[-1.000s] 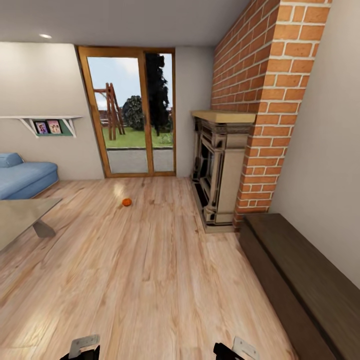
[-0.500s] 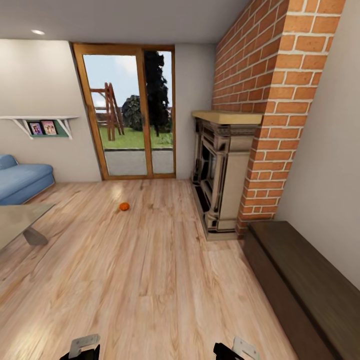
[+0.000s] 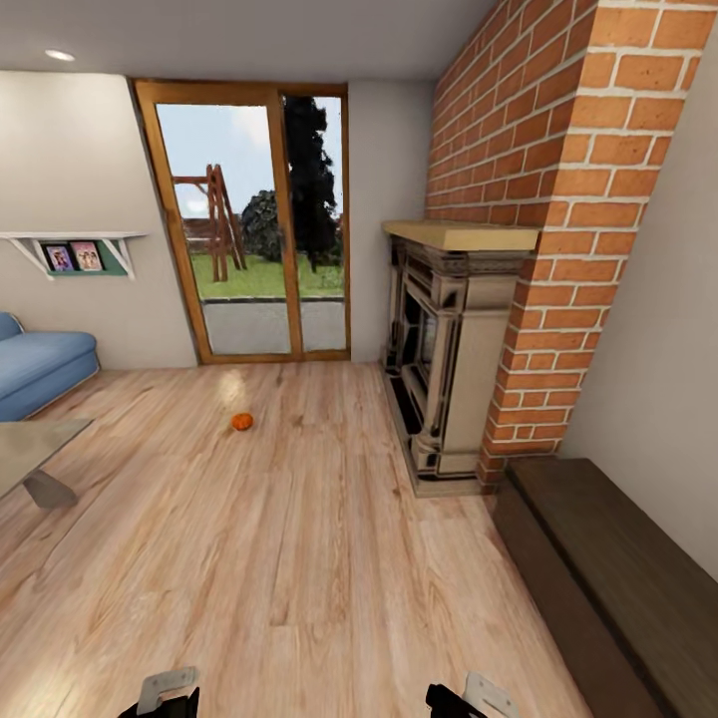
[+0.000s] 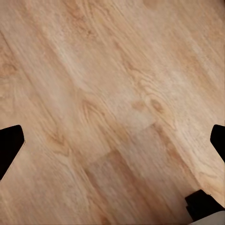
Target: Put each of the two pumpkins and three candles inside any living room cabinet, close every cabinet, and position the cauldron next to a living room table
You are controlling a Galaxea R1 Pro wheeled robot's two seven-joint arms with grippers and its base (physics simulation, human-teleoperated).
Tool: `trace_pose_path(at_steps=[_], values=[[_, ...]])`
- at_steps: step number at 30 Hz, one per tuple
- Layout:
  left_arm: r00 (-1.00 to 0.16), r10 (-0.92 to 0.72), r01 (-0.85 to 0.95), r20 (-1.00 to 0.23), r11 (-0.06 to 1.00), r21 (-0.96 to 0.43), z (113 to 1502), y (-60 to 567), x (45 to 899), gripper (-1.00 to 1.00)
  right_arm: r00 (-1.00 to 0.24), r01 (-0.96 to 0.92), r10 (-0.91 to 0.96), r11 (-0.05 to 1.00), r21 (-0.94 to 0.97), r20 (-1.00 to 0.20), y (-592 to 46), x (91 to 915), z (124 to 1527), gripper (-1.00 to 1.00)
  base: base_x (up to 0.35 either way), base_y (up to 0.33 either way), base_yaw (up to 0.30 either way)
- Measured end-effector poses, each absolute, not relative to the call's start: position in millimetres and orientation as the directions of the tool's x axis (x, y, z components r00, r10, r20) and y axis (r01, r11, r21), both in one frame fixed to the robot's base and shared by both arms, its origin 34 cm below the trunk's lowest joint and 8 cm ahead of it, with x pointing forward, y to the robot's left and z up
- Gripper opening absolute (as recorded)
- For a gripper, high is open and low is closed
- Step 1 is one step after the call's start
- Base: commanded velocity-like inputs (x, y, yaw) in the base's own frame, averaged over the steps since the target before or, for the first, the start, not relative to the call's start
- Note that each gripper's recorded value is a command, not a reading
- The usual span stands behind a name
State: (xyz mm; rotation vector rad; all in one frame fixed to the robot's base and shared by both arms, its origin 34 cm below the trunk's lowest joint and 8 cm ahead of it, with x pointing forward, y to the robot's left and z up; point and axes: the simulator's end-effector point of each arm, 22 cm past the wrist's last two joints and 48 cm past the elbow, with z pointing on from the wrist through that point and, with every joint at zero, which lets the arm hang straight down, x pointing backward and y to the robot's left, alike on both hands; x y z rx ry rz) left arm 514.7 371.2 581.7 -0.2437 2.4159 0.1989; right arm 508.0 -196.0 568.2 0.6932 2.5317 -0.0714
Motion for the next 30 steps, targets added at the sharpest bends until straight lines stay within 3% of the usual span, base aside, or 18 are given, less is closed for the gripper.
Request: trace_pose_path(at_steps=[30], values=[[-0.743, -0.122, -0.228, -0.658, 0.971, 0.078, 581.8, 371.2, 514.8, 1.0, -0.73, 0.496, 0.466, 0.865, 0.082, -0.501, -198.3, 509.0, 569.1, 1.0, 0.333, 0.001, 0.0]])
